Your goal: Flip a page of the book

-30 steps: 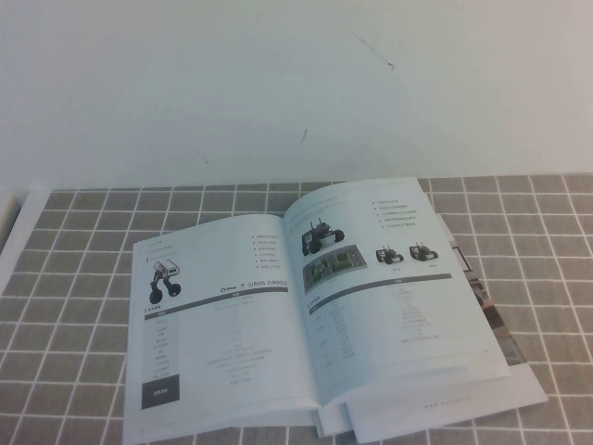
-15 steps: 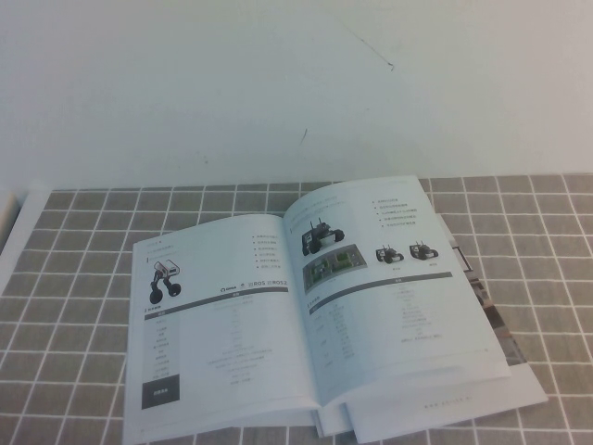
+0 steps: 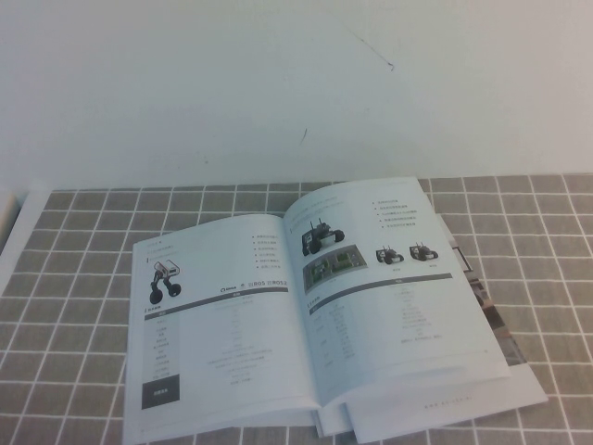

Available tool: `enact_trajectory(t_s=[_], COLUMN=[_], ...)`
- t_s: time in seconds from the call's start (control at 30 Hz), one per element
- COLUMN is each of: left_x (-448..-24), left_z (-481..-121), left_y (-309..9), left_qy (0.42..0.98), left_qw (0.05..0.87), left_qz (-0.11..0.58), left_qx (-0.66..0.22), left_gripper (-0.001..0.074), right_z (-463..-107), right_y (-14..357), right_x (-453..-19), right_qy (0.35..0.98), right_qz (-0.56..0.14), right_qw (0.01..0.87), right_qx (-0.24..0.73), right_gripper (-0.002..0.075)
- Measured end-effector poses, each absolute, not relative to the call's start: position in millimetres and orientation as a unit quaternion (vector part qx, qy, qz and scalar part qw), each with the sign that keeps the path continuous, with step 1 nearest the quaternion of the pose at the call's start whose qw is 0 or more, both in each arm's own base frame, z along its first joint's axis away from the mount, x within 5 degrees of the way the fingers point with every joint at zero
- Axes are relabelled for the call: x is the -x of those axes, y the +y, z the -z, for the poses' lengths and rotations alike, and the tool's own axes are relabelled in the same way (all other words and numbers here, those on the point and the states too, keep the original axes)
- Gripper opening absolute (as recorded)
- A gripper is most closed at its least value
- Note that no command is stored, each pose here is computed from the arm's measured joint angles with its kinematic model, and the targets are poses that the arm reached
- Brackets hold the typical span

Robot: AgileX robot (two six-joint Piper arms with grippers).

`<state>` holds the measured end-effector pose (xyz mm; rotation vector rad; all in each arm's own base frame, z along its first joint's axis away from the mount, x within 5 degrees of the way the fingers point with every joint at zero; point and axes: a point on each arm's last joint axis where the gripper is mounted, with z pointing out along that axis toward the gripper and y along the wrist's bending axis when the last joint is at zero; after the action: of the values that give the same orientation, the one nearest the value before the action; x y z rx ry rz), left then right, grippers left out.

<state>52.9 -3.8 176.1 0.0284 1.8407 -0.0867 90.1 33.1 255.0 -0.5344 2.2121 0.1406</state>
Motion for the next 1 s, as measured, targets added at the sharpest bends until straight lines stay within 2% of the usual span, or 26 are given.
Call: enact_trajectory(t_s=[0.43,0.53,0.8,1.0], left_x=[-52.8,-52.8,-52.8,-52.8], left_z=[-176.0,-176.0,-176.0,-176.0], left_y=[-3.8,-3.8,-3.8,-3.8], left_qy=[0.796,0.796,0.796,0.796], left_qw=[0.604,0.604,0.604,0.604], left_qz=[0.037,0.037,0.039,0.039], left_qx=[-0.012,-0.012,-0.011,-0.011], left_gripper=[-0.0004,-0.0004,-0.0004,-0.0004], right_z=[-240.9,-236.8,-210.5,-185.1], right_y=[27.8,25.4,3.6,-6.4], right_x=[-78.8,-78.9,-66.6,-55.4], right_qy=[0.876,0.863,0.789,0.765], right_qz=[-0.044,-0.035,0.040,0.097], right_qw=[0.429,0.459,0.607,0.636], right_qx=[0.218,0.210,0.093,0.026], right_gripper=[-0.0002,-0.0002,-0.0002,-0.0002])
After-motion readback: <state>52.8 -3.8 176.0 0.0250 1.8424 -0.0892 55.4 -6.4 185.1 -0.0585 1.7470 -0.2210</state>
